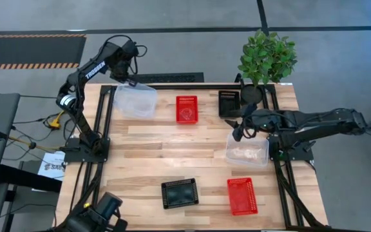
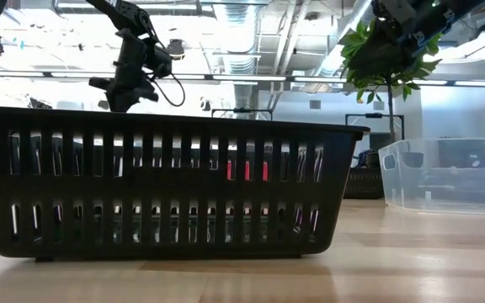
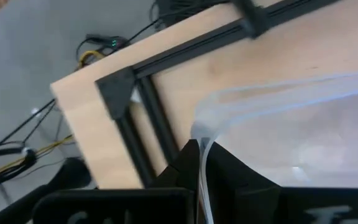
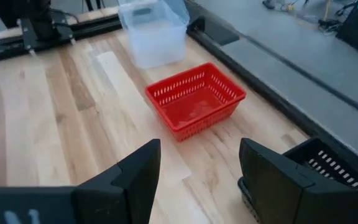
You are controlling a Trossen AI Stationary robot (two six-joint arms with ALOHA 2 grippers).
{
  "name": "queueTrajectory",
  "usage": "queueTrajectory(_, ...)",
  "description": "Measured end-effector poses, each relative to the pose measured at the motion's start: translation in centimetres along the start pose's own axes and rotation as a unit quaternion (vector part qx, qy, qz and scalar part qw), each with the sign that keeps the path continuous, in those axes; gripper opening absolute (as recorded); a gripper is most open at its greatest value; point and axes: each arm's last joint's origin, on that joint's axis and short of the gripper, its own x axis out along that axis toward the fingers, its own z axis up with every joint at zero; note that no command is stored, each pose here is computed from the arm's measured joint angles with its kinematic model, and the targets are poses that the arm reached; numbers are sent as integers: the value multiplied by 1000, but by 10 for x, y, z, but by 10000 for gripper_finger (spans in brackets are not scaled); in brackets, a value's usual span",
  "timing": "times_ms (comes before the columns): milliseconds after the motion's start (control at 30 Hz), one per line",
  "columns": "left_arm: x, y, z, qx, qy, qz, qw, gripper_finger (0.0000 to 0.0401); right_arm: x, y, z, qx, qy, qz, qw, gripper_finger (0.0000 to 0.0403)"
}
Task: Stack baskets by color
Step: Stack the bottom left transparent bin on the top left transparent bin
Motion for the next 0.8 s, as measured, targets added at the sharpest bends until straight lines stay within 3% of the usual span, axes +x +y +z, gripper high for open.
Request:
queueTrajectory(500,2,3,6,36,-11,-131,991,0,10,-3,-1,4,17,1,1000,240)
queueTrajectory(800,14,5,7,60,-15,-162,985,0,10,-3,0,4,16,1,1000,240)
